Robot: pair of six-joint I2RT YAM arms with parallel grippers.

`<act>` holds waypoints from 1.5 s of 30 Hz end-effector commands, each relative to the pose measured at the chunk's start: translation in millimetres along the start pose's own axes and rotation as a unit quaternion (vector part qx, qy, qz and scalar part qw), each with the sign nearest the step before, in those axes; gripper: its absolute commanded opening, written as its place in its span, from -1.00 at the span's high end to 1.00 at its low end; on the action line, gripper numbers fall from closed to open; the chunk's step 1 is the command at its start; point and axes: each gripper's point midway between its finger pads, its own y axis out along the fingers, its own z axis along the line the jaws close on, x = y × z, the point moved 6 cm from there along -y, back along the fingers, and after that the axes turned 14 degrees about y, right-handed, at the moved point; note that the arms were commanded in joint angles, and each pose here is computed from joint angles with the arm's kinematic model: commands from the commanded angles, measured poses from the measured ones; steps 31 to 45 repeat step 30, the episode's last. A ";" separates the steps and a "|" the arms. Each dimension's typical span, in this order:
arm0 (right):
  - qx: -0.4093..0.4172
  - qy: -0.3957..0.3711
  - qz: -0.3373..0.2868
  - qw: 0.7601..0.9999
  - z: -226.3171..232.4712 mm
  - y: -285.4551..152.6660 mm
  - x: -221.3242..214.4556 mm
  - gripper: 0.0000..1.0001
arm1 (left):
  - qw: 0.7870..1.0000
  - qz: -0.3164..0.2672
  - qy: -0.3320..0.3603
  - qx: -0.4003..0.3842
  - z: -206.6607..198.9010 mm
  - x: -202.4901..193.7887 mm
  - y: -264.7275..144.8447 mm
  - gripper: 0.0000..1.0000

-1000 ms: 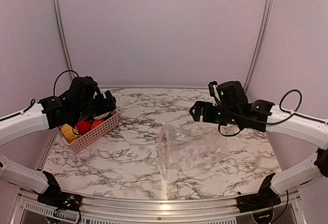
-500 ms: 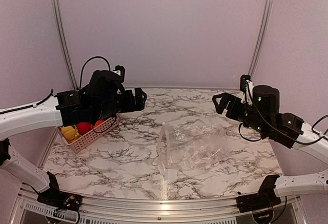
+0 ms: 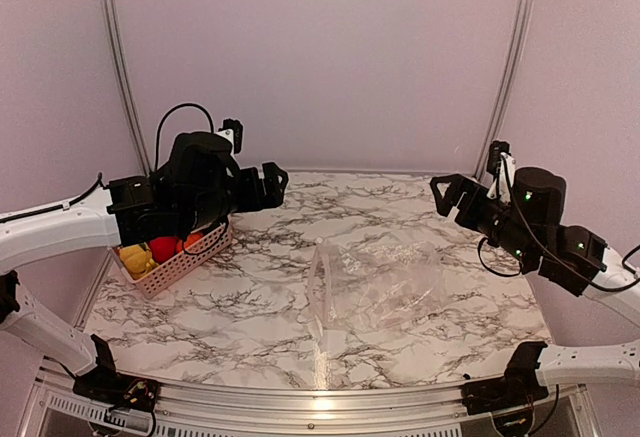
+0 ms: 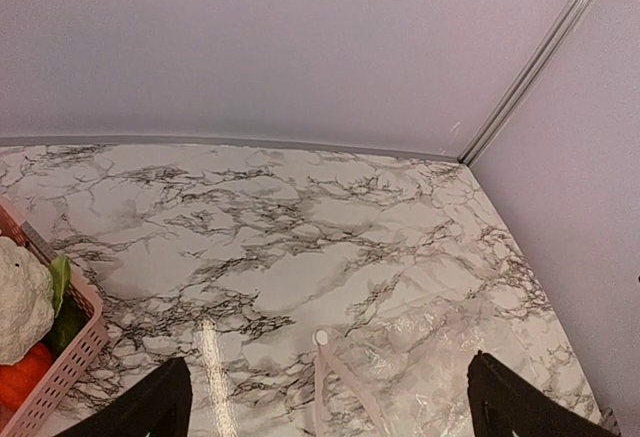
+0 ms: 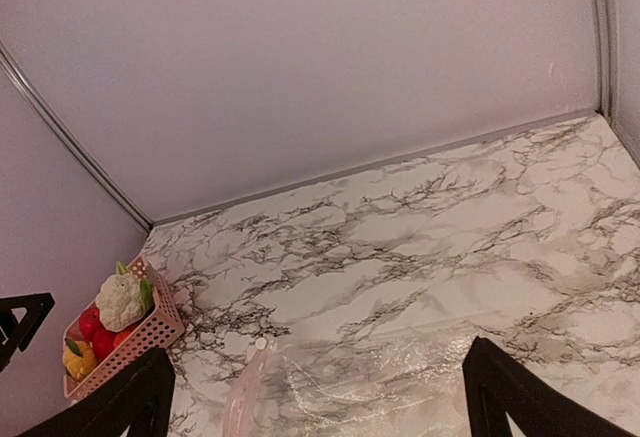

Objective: Open the zip-top bag and remove the fake food
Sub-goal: Reset both arms

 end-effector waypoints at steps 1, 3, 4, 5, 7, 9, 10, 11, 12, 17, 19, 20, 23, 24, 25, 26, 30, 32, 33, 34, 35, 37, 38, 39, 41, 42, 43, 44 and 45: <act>0.011 -0.008 -0.007 1.000 9.2 -4.4 8.6 -0.97 | 1.000 -0.018 -0.002 0.000 1.5 7.8 -6.7 -0.98; 0.013 -0.010 -0.006 1.000 10.9 -5.2 9.5 -0.97 | 1.000 -0.019 -0.001 -0.001 1.2 7.9 -7.4 -0.98; 0.015 -0.010 -0.006 1.000 11.5 -5.6 10.2 -0.97 | 1.000 -0.021 -0.002 -0.001 1.4 9.0 -8.2 -0.98; 0.020 -0.009 -0.006 1.000 12.4 -6.4 10.7 -0.97 | 1.000 -0.020 -0.001 -0.001 1.7 9.0 -8.5 -0.98; 0.028 -0.011 -0.007 1.000 14.8 -7.6 12.0 -0.97 | 1.000 -0.021 -0.001 0.000 2.2 9.4 -9.3 -0.98; 0.031 -0.010 -0.008 0.999 16.2 -8.7 13.7 -0.97 | 1.000 -0.020 -0.001 0.000 2.8 8.9 -10.1 -0.98; 0.032 -0.010 -0.008 0.999 16.7 -8.9 14.0 -0.97 | 1.000 -0.020 -0.001 0.001 3.1 8.9 -10.5 -0.98; 0.034 -0.010 -0.009 0.999 17.7 -9.3 15.0 -0.97 | 1.000 -0.021 -0.002 0.001 3.6 9.2 -11.2 -0.98; 0.035 -0.011 -0.009 0.999 18.5 -9.6 15.7 -0.97 | 1.000 -0.022 -0.002 0.002 4.0 9.2 -11.6 -0.98; 0.035 -0.010 -0.012 0.999 19.8 -10.8 18.3 -0.97 | 1.000 -0.022 -0.002 0.003 5.7 8.0 -13.5 -0.98; 0.034 -0.009 -0.012 0.999 19.2 -10.6 18.0 -0.97 | 1.000 -0.021 -0.002 0.002 6.1 7.8 -13.8 -0.98; 0.035 -0.009 -0.012 0.999 19.2 -10.9 17.7 -0.97 | 1.000 -0.021 -0.002 0.003 6.4 7.4 -13.9 -0.98; 0.034 -0.007 -0.012 0.999 18.5 -11.0 17.4 -0.97 | 1.000 -0.019 -0.001 0.002 6.6 6.2 -14.3 -0.98; 0.034 -0.007 -0.012 0.999 18.5 -10.8 17.4 -0.97 | 1.000 -0.019 -0.001 0.002 6.8 6.1 -14.3 -0.98; 0.034 -0.007 -0.012 0.999 18.3 -11.0 17.4 -0.97 | 1.000 -0.018 -0.001 0.002 6.9 6.0 -14.3 -0.98; 0.034 -0.007 -0.012 0.999 18.6 -11.0 17.6 -0.97 | 1.000 -0.018 -0.001 0.002 6.9 5.5 -14.2 -0.98; 0.033 -0.010 -0.009 0.999 18.3 -9.7 16.0 -0.97 | 1.000 -0.019 -0.002 0.001 6.7 6.1 -14.3 -0.98; 0.033 -0.010 -0.009 0.999 18.3 -9.7 16.0 -0.97 | 1.000 -0.019 -0.002 0.001 6.7 6.1 -14.3 -0.98; 0.033 -0.010 -0.009 0.999 18.3 -9.7 16.0 -0.97 | 1.000 -0.019 -0.002 0.001 6.7 6.1 -14.3 -0.98; 0.033 -0.010 -0.009 0.999 18.3 -9.7 16.0 -0.97 | 1.000 -0.019 -0.002 0.001 6.7 6.1 -14.3 -0.98; 0.033 -0.010 -0.009 0.999 18.3 -9.7 16.0 -0.97 | 1.000 -0.019 -0.002 0.001 6.7 6.1 -14.3 -0.98; 0.033 -0.010 -0.009 0.999 18.3 -9.7 16.0 -0.97 | 1.000 -0.019 -0.002 0.001 6.7 6.1 -14.3 -0.98; 0.033 -0.010 -0.009 0.999 18.3 -9.7 16.0 -0.97 | 1.000 -0.019 -0.002 0.001 6.7 6.1 -14.3 -0.98; 0.033 -0.010 -0.009 0.999 18.3 -9.7 16.0 -0.97 | 1.000 -0.019 -0.002 0.001 6.7 6.1 -14.3 -0.98; 0.033 -0.010 -0.009 0.999 18.3 -9.7 16.0 -0.97 | 1.000 -0.019 -0.002 0.001 6.7 6.1 -14.3 -0.98; 0.033 -0.010 -0.009 0.999 18.3 -9.7 16.0 -0.97 | 1.000 -0.019 -0.002 0.001 6.7 6.1 -14.3 -0.98; 0.033 -0.010 -0.009 0.999 18.3 -9.7 16.0 -0.97 | 1.000 -0.019 -0.002 0.001 6.7 6.1 -14.3 -0.98; 0.033 -0.010 -0.009 0.999 18.3 -9.7 16.0 -0.97 | 1.000 -0.019 -0.002 0.001 6.7 6.1 -14.3 -0.98; 0.033 -0.010 -0.009 0.999 18.3 -9.7 16.0 -0.97 | 1.000 -0.019 -0.002 0.001 6.7 6.1 -14.3 -0.98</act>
